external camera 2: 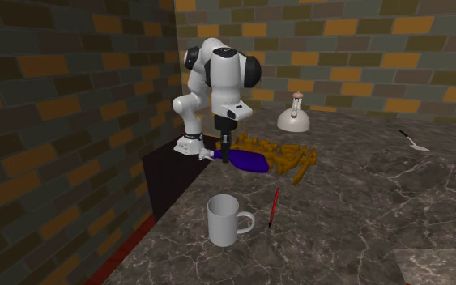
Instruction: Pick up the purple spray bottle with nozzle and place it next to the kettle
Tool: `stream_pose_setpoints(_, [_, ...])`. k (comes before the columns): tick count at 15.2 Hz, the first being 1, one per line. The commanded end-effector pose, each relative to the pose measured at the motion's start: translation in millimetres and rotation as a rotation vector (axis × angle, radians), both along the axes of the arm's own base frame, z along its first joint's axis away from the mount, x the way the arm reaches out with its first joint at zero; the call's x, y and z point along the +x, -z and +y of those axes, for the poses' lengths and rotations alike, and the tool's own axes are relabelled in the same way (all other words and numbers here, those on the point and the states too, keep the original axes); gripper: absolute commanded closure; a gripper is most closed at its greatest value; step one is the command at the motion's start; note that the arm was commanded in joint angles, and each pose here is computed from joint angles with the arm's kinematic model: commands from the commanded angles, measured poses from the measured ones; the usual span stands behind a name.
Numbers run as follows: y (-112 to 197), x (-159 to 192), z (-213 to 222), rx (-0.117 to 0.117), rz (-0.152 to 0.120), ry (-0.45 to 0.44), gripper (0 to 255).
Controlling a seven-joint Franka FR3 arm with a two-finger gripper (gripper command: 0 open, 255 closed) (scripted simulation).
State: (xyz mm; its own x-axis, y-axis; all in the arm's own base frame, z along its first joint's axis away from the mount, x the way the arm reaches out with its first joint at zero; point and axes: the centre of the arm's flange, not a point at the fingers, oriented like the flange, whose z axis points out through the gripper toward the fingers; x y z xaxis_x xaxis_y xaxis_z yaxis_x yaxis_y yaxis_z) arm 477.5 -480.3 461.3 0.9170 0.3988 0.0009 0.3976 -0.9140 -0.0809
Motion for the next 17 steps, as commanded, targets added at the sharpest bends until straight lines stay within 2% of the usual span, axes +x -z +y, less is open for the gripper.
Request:
stream_pose_setpoints(1, [-10.3,0.2,0.0,0.000,0.000,0.000,255])
stream_pose_setpoints(17, [-94.7,0.2,0.0,0.000,0.000,0.000,255])
